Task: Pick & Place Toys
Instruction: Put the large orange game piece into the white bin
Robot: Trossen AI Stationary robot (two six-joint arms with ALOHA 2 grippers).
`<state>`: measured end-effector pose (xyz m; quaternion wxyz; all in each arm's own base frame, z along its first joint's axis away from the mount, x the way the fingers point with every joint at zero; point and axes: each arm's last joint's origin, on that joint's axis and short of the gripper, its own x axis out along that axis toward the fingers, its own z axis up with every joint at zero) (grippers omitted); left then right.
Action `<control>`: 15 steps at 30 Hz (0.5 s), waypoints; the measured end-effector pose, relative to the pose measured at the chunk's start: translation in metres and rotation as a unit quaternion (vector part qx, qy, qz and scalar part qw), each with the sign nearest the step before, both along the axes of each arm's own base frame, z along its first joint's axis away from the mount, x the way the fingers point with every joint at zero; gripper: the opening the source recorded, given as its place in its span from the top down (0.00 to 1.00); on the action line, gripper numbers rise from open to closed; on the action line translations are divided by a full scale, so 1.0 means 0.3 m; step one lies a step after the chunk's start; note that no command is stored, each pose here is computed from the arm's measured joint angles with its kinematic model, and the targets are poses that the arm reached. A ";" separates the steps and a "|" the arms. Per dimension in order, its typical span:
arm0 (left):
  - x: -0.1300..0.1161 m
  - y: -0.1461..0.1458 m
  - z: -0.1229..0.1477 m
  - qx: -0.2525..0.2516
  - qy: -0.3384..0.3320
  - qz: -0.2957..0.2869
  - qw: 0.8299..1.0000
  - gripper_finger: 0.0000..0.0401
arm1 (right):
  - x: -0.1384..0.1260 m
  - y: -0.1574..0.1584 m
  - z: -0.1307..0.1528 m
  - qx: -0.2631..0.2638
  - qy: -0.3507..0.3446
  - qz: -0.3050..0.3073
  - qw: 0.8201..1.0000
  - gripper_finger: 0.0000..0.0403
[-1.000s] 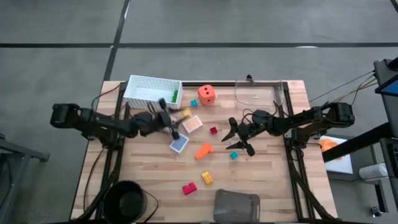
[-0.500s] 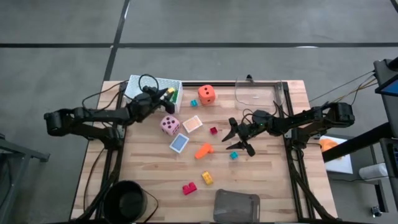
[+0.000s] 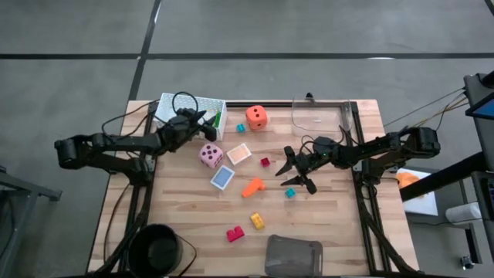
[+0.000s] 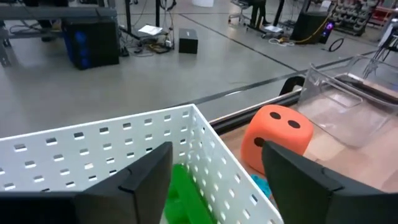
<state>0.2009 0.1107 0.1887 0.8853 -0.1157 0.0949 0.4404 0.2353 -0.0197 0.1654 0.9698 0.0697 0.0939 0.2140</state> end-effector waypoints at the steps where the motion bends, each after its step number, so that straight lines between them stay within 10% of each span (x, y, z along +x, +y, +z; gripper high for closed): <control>1: -0.001 0.001 0.000 -0.002 -0.002 0.001 1.000 0.34 | 0.000 0.000 0.000 0.000 0.000 0.000 1.000 0.52; 7: 0.002 -0.006 0.026 0.006 -0.029 -0.035 0.999 0.27 | 0.000 0.000 0.000 0.000 0.000 0.000 1.000 0.52; 15: 0.029 -0.064 0.097 0.062 -0.087 -0.229 0.968 0.28 | 0.001 -0.003 -0.004 -0.003 0.007 -0.021 1.000 0.52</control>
